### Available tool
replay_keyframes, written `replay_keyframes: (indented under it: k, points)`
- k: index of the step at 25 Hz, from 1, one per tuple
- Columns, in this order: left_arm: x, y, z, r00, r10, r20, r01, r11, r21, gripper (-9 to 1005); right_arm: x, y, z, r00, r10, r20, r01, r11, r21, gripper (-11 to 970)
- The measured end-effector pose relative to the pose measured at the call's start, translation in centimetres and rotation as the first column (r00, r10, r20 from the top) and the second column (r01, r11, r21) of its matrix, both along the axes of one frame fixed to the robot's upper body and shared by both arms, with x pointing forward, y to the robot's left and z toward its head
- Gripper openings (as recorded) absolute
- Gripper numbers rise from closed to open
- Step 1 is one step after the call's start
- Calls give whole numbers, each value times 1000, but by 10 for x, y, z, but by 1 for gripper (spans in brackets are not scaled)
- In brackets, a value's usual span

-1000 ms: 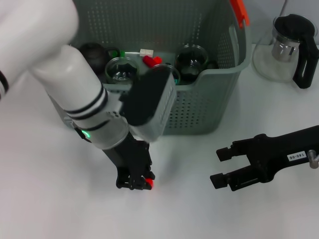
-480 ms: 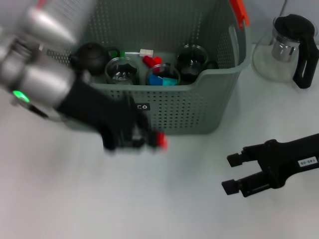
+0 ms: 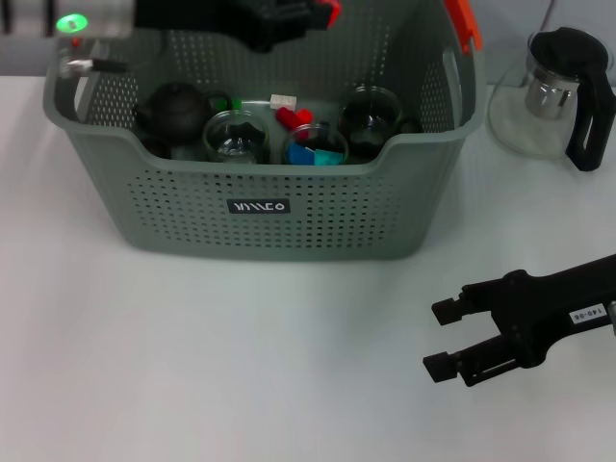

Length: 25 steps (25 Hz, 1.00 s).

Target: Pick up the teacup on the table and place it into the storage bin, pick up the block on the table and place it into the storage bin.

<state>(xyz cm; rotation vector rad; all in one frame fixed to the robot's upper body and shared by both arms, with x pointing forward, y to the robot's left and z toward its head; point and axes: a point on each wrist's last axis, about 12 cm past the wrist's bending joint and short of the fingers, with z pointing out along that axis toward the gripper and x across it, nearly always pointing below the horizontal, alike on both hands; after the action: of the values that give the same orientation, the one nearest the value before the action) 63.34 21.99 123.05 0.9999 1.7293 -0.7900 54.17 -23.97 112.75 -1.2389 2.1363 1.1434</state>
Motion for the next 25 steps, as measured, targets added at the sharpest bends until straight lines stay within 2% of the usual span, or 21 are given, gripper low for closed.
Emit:
replay_keyframes:
  k: [4,8,17,22,23,25]
  points:
    - [18,-16,-5,997,74,-21,-74,997,9,163,2,4,2,1000,14,8,-14,1000,0,931]
    - [27,-20,-7,988,154,-25,-154,988,-18,164,2,5,2,1000,20,8,-20,1000,0,931]
    - [29,-17,-7,978,201,-50,-203,978,-44,371,3,4,3,999,33,26,-33,999,-3,931]
    - [18,-6,-5,984,164,-68,-171,979,-114,531,4,5,5,997,49,59,-49,999,6,931]
    - [10,-2,-4,988,134,-75,-144,979,-145,566,4,5,6,997,48,63,-49,999,9,931]
    - [-18,12,-5,998,22,-66,-38,969,-244,640,5,3,7,996,47,74,-49,999,16,931]
